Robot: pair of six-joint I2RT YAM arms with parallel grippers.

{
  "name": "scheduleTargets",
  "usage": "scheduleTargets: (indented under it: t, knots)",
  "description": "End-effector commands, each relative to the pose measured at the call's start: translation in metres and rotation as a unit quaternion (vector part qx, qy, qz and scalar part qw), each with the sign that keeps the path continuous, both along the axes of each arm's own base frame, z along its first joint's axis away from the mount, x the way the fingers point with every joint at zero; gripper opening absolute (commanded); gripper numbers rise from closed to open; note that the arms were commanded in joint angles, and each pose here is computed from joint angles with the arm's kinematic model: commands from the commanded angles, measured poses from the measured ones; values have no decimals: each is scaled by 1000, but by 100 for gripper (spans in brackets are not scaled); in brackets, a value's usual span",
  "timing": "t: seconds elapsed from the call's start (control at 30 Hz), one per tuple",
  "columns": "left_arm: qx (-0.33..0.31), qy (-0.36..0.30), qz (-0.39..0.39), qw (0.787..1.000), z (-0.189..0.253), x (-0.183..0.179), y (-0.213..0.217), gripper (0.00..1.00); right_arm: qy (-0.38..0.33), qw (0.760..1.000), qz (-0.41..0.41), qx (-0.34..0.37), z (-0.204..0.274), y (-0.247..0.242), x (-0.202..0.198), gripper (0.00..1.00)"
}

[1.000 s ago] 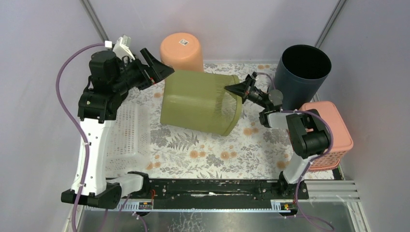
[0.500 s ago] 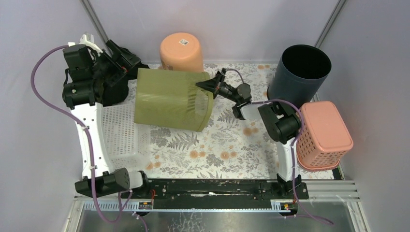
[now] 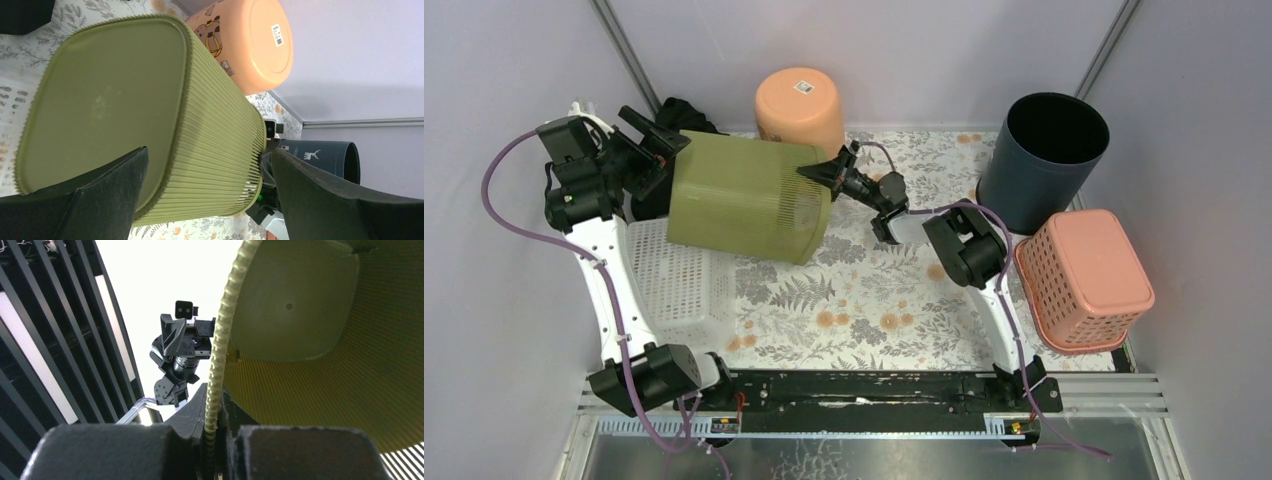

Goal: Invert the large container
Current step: Turn the container upside down at the center of the board.

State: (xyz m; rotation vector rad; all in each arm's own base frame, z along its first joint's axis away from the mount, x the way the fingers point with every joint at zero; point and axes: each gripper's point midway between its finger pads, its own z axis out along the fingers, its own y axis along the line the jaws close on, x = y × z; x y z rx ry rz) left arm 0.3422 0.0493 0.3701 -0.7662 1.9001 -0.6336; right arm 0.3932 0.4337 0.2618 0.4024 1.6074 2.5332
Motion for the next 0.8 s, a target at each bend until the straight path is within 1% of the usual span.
scheduleTargets:
  t: [0.0,0.2,0.4,0.57,0.63,0.73,0.77]
  knots:
    - [7,-46,-13,999,19,8,1,100,-104,985,-2,135,90,-8,-30,0]
    - [1,-48,-13,999,21,12,4,100,-96,983,10,153,86,11,-33,0]
    - [-2,-39,-19,999,8,15,4,100,-79,986,12,143,64,24,-34,0]
    - [-13,-38,-28,999,4,17,1,100,-65,991,15,120,40,30,-34,1]
    - [-15,-39,-31,999,3,17,0,100,-53,993,17,103,23,32,-35,10]
    - [-23,-46,-41,998,4,16,-4,100,-41,996,19,77,1,32,-38,34]
    - [-24,-49,-47,997,6,16,-7,100,-34,997,18,68,-7,31,-39,41]
